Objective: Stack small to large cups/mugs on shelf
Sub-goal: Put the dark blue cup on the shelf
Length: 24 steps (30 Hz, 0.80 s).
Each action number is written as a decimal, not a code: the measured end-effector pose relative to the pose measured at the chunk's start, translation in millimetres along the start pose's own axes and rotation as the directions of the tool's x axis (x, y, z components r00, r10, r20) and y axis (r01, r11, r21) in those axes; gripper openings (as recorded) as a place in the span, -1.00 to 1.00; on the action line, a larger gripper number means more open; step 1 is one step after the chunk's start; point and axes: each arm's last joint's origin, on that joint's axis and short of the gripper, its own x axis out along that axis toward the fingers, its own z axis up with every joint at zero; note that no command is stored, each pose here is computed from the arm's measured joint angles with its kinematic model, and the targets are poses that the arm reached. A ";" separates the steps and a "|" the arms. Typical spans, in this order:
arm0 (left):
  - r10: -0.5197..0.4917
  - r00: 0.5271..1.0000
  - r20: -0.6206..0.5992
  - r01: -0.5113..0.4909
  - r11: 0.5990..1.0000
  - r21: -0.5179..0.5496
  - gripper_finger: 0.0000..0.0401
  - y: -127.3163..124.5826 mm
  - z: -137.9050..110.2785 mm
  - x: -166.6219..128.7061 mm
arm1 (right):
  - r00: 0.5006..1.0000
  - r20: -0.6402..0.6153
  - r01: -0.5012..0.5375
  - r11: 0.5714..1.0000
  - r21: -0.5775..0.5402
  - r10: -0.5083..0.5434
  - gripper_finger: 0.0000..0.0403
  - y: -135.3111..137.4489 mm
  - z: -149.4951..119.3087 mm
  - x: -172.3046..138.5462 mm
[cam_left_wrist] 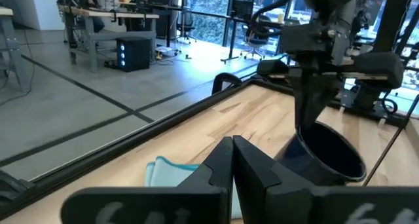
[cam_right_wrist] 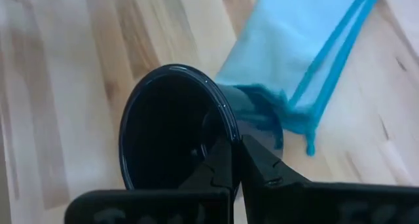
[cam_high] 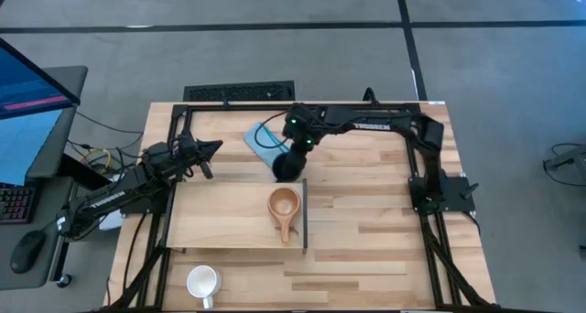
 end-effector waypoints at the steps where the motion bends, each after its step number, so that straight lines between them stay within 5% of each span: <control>1: 0.001 1.000 -0.006 -0.001 1.000 0.001 -1.00 0.1 -0.6 0.0 | 1.000 -0.007 -0.008 1.000 -0.004 0.008 -0.90 -0.5 2.2 2.8; 24: 0.032 0.998 -0.054 -0.032 0.999 0.006 -1.00 1.5 -5.4 -0.1 | 1.000 0.008 -0.023 0.999 -0.024 0.023 -0.84 8.7 7.7 4.8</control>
